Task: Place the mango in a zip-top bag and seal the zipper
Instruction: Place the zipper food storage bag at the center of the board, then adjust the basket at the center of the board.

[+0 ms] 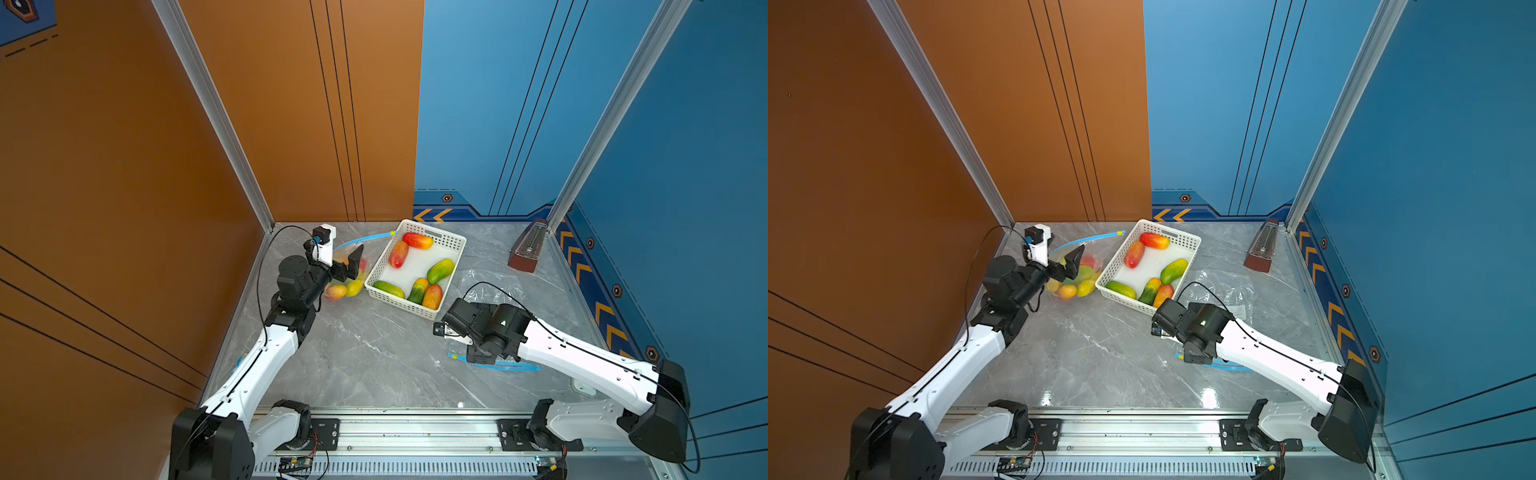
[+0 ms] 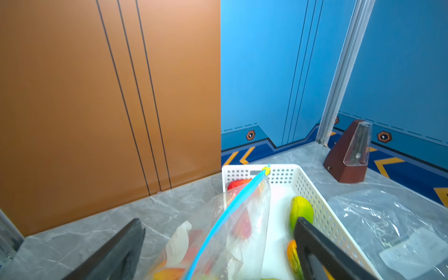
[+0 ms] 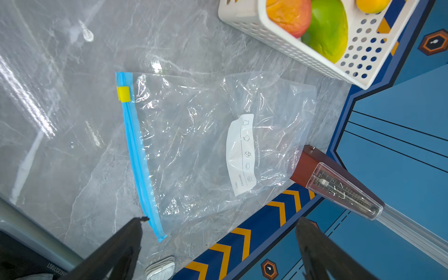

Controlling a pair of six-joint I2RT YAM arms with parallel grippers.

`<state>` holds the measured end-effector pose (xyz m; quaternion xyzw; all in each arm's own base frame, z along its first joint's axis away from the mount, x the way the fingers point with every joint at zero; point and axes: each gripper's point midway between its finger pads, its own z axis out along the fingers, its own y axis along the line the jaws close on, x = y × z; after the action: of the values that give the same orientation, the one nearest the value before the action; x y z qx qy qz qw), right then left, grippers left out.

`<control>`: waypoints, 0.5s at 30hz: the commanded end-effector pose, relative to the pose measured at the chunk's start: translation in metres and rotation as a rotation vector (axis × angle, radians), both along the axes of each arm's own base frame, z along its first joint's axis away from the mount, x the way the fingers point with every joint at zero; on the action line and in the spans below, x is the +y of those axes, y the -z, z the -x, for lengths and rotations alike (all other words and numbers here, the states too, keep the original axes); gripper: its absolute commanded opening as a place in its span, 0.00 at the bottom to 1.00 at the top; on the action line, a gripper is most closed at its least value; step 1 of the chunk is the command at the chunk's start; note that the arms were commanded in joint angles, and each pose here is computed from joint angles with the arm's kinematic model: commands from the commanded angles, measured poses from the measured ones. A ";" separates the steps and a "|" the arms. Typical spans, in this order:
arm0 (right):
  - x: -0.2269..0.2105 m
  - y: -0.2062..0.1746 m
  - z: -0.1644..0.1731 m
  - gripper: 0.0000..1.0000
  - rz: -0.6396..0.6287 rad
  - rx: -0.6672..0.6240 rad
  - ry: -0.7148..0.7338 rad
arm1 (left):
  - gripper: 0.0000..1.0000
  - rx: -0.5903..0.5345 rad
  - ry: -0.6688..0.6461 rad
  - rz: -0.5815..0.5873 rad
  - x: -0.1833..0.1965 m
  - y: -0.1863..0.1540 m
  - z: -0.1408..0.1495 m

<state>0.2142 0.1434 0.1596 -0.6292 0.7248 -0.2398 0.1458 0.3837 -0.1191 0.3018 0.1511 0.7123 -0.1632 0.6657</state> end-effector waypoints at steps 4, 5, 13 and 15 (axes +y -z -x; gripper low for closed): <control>-0.033 -0.003 0.002 1.00 0.052 0.000 0.032 | 0.98 0.052 0.268 0.104 -0.067 -0.007 0.047; -0.038 0.000 0.000 1.00 0.070 0.006 0.044 | 0.98 0.044 0.284 0.101 -0.077 -0.008 0.055; -0.043 0.023 -0.002 1.00 0.051 0.044 0.040 | 0.98 0.126 0.469 0.154 -0.132 0.002 0.102; -0.043 0.022 -0.006 1.00 0.010 0.029 0.050 | 0.98 0.206 0.496 0.133 -0.148 0.031 0.104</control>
<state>0.2156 0.0973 0.1350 -0.6171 0.7390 -0.2529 0.0958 0.2848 -0.2510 0.3066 0.2562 0.6759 -0.3651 0.5867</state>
